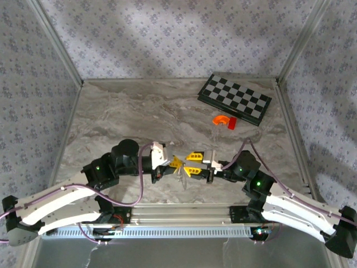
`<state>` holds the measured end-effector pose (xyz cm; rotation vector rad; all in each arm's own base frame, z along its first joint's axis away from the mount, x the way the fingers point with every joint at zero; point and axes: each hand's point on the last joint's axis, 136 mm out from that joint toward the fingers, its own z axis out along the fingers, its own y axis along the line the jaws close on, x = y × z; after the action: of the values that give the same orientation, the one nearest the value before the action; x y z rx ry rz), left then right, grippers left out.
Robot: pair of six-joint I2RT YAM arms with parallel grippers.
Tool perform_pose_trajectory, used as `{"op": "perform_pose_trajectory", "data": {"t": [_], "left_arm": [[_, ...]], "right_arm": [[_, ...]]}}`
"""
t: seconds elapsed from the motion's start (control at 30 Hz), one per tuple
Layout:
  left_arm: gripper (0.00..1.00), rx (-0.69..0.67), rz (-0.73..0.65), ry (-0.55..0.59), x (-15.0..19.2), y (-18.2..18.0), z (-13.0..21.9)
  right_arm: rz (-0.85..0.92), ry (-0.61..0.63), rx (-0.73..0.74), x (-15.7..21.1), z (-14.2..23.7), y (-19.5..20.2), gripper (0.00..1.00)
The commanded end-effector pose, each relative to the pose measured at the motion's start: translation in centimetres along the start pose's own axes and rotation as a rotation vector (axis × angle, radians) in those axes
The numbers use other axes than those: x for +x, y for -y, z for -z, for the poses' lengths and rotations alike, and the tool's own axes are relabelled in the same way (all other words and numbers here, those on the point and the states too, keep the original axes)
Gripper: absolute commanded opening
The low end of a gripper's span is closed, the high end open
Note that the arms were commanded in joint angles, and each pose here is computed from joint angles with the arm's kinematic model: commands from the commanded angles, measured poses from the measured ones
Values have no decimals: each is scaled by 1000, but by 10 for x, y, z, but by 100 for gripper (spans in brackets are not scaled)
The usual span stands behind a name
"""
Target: Put the keys on the keyring
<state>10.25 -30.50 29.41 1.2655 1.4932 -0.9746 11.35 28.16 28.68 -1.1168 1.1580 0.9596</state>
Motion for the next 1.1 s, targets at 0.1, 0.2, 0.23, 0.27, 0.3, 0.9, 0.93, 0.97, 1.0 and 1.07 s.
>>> {"op": "perform_pose_trajectory", "data": {"t": [0.1, 0.2, 0.23, 0.27, 0.3, 0.9, 0.93, 0.97, 1.0, 1.07], "left_arm": [[0, 1, -42, 44, -21, 2, 5], [0, -3, -43, 34, -19, 1, 5], [0, -1, -42, 29, -18, 2, 5], [0, -2, -40, 23, -17, 2, 5], [0, -3, -40, 19, -16, 1, 5], [0, -15, -48, -39, -5, -1, 2], [0, -13, -47, -39, -5, -1, 2], [0, -10, -43, -31, -7, 0, 2], [3, -5, -41, -20, -8, 1, 3], [20, 20, -35, 23, -15, 6, 6]], "right_arm": [[32, 6, 15, -9, 0, 2, 31], [34, 0, 17, -7, -2, 3, 28], [32, -5, 16, -5, -2, 2, 27], [30, -7, 12, -4, -3, 2, 27], [28, -4, 8, -4, -3, 1, 27], [28, -31, 19, 2, -12, 3, 3], [28, -33, 21, 2, -12, 3, 0], [29, -31, 25, 1, -11, 4, 0], [31, -27, 26, 0, -11, 4, 0], [33, -7, 16, -4, -9, 2, 0]]}}
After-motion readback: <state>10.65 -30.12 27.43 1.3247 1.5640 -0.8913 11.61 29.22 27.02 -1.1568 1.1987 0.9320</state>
